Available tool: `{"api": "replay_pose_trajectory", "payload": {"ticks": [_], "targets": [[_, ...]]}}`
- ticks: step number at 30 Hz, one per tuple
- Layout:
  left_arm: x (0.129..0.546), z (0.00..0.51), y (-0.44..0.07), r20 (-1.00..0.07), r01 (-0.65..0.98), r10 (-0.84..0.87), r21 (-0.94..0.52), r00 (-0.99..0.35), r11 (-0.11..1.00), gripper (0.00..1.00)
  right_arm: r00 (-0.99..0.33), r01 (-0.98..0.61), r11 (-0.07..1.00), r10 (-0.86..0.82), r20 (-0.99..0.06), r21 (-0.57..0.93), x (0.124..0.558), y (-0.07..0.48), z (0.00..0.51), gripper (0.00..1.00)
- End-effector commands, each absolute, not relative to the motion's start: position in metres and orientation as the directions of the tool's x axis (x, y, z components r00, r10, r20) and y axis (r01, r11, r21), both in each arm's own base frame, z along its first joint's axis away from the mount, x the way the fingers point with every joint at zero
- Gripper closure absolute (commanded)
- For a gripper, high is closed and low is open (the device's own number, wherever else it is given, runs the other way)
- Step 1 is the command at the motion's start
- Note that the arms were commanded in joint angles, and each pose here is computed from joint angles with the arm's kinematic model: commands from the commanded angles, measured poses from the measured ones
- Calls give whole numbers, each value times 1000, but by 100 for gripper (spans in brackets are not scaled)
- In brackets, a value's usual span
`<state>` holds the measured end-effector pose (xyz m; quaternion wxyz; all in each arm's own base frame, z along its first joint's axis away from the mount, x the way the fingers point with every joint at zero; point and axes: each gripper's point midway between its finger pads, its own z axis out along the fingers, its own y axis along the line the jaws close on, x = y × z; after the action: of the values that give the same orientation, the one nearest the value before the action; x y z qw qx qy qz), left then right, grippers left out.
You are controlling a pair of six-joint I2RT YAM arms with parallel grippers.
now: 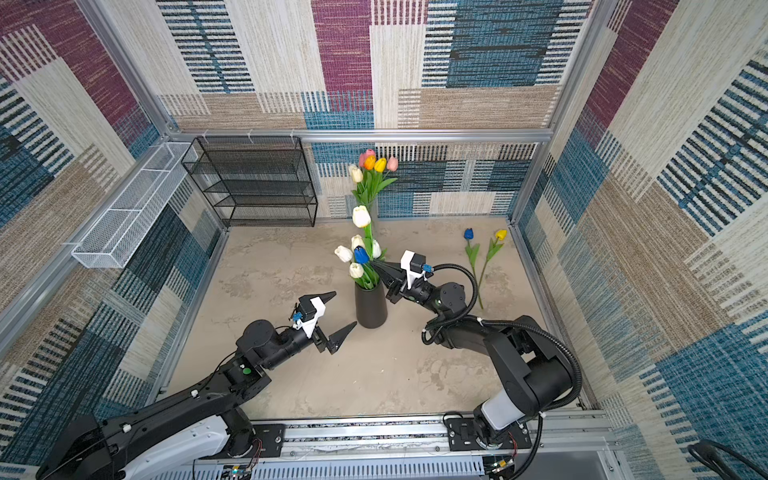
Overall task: Arrange the flowers into the vase
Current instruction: 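Open the right gripper and raise it away from the vase, then move the right gripper to the loose blue tulip and grasp its stem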
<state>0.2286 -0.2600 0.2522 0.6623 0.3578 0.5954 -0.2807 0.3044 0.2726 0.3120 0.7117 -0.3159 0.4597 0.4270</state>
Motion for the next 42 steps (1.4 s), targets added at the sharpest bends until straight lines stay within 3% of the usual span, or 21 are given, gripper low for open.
{"api": "replay_pose_trajectory", "payload": {"ticks": [1, 4, 16, 24, 29, 32, 34, 36, 40, 42], "targets": [[230, 258, -259, -986, 789, 41, 156, 163, 594, 5, 228, -893, 443, 293, -929, -79, 303, 273, 305, 94], [231, 258, -260, -986, 790, 43, 155, 162, 593, 5, 228, -887, 454, 277, -933, -82, 302, 272, 303, 81], [230, 257, -261, -985, 792, 45, 159, 164, 590, 5, 293, -845, 518, 245, -924, -130, 292, 257, 324, 56], [230, 258, -259, -983, 786, 59, 176, 176, 592, 5, 326, -771, 622, 205, -923, -135, 288, 235, 348, 42], [227, 268, -261, -980, 794, 40, 180, 193, 580, 5, 339, -631, 773, 208, -918, -58, 301, 196, 365, 35], [221, 273, -262, -977, 807, 30, 191, 210, 558, 5, 197, -530, 845, 196, -961, 64, 346, 166, 360, 32], [217, 274, -263, -973, 816, 34, 209, 227, 538, 4, 14, -477, 867, 172, -985, 145, 390, 148, 337, 27], [214, 270, -265, -971, 823, 48, 225, 235, 521, 4, -181, -355, 913, 144, -973, 201, 435, 125, 300, 29], [213, 260, -269, -974, 838, 75, 224, 215, 498, 4, -523, -99, 960, 172, -835, 260, 491, 68, 217, 36], [209, 256, -272, -975, 855, 78, 218, 206, 470, 4, -656, -23, 963, 188, -731, 268, 504, 43, 180, 48]]}}
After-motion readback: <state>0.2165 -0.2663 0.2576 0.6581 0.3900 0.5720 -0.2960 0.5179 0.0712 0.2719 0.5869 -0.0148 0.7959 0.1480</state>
